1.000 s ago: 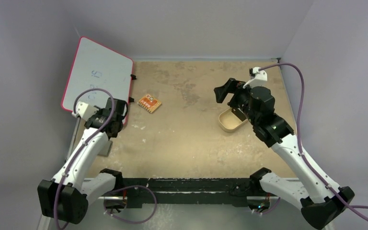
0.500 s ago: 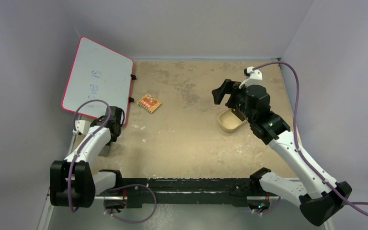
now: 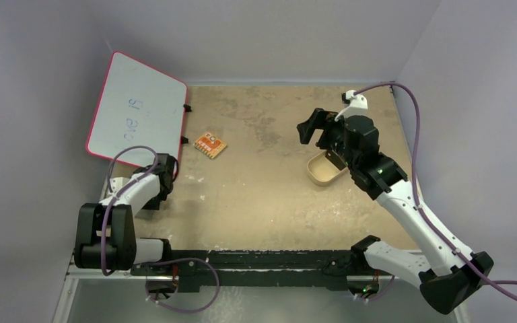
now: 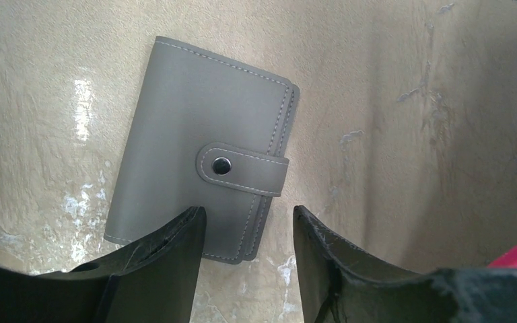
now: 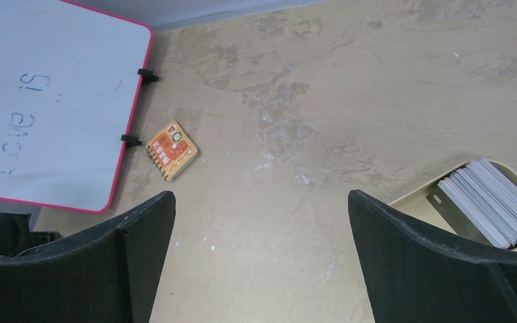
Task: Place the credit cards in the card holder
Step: Move the card holder to the center of the board.
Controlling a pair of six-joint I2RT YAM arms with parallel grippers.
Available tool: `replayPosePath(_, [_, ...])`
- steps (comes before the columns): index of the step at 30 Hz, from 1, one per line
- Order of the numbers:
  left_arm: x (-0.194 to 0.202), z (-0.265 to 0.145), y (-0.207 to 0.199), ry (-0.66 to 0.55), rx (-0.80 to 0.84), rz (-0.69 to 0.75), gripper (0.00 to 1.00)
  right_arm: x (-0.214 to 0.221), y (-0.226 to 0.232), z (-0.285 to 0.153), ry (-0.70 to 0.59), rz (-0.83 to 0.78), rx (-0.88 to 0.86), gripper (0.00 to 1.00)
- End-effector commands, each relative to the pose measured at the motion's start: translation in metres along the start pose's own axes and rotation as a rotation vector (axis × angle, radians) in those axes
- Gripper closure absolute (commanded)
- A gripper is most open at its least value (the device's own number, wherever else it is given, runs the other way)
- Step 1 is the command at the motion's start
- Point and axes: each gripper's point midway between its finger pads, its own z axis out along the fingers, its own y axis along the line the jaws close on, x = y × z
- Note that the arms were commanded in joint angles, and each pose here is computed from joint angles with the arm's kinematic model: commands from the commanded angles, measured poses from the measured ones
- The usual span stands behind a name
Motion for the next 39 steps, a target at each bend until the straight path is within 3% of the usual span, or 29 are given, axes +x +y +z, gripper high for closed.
replayPosePath(1, [0.018, 0.007, 0.011, 0.063, -0.034, -0.021, 0.49, -0.019, 0.008, -0.004, -0.057, 0.006, -0.031, 0.01])
replayPosePath(7, [0.039, 0.004, 0.022, 0.155, -0.062, 0.013, 0.54, -0.02, 0.009, -0.005, -0.054, 0.006, -0.03, 0.01])
replayPosePath(12, [0.054, -0.014, 0.012, 0.208, -0.007, 0.037, 0.53, -0.018, 0.009, -0.004, -0.05, 0.007, -0.032, 0.01])
replayPosePath(31, [0.139, -0.121, -0.015, 0.468, 0.235, 0.176, 0.53, -0.018, 0.008, -0.006, -0.048, 0.007, -0.031, 0.01])
replayPosePath(35, [0.152, -0.158, -0.035, 0.465, 0.367, 0.241, 0.53, -0.017, 0.008, -0.005, -0.043, 0.003, -0.028, 0.01])
replayPosePath(39, [0.139, -0.201, -0.066, 0.412, 0.564, 0.285, 0.52, -0.02, 0.007, -0.006, -0.052, -0.004, -0.022, 0.01])
